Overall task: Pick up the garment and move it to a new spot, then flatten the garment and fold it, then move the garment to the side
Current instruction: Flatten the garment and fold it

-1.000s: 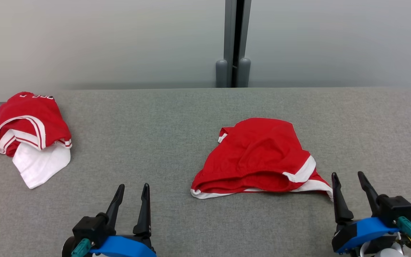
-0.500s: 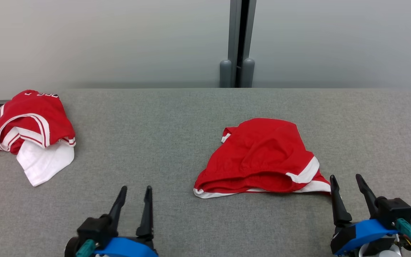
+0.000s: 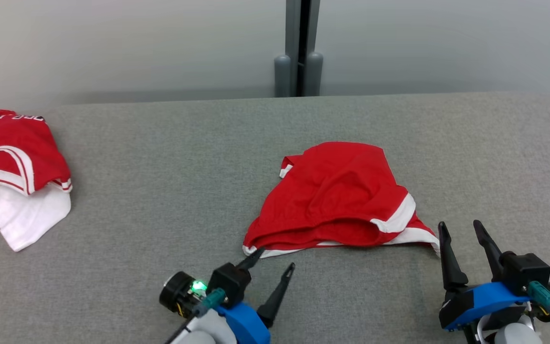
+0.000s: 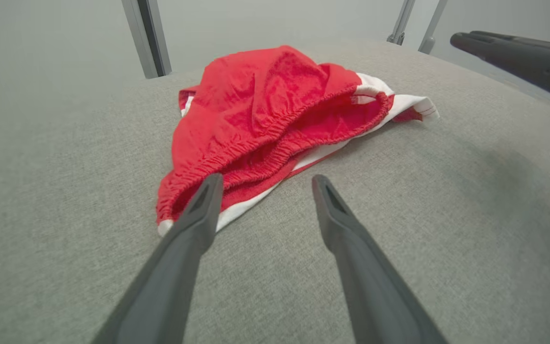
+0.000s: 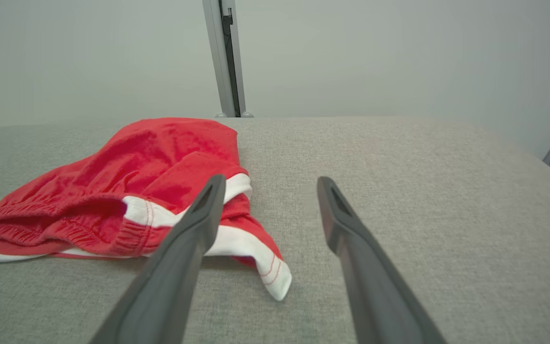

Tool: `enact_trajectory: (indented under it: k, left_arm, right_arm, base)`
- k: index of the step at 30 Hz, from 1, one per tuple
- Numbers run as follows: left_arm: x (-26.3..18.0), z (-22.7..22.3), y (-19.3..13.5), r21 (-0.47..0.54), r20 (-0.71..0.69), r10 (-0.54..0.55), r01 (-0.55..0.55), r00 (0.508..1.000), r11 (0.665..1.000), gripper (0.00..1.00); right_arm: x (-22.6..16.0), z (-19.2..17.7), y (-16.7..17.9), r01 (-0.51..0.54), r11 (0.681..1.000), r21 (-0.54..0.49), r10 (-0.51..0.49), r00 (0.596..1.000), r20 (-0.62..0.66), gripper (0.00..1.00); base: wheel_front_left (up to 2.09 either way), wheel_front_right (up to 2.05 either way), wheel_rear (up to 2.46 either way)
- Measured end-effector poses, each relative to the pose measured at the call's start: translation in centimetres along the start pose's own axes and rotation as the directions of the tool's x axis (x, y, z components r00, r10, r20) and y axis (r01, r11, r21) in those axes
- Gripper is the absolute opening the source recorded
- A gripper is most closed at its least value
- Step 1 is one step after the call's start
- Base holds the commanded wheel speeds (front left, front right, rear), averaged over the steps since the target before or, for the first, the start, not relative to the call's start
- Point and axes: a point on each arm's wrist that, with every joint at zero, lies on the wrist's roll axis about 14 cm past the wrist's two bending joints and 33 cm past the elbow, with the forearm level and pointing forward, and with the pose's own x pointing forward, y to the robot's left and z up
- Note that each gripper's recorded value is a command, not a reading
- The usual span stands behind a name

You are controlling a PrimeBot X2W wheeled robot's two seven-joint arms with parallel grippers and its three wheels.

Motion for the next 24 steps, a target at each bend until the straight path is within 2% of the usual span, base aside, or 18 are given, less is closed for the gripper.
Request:
enact_trajectory:
  k: [5, 12, 24]
  left_arm:
    - [1.2, -1.4, 2.1, 0.003, -0.079, 0.010, -0.010, 0.997, 1.000, 1.00]
    - [2.3, -2.8, 2.1, 0.034, -0.160, -0.034, 0.040, 0.986, 0.999, 1.00]
    - [2.6, -4.3, 4.6, 0.017, -0.256, 0.033, -0.030, 0.966, 0.999, 1.00]
  right_arm:
    - [-0.1, -0.4, -0.8, 0.024, 1.000, 0.001, -0.024, 1.000, -0.012, 1.00]
    - [0.1, -0.5, -1.6, 0.047, 0.999, -0.004, -0.047, 0.999, -0.015, 1.00]
    - [0.0, -0.5, -1.7, 0.049, 0.999, -0.008, -0.049, 0.999, -0.016, 1.00]
  base:
    - [0.00, 0.00, 0.00]
    - [0.00, 0.00, 0.00]
    - [0.00, 0.00, 0.00]
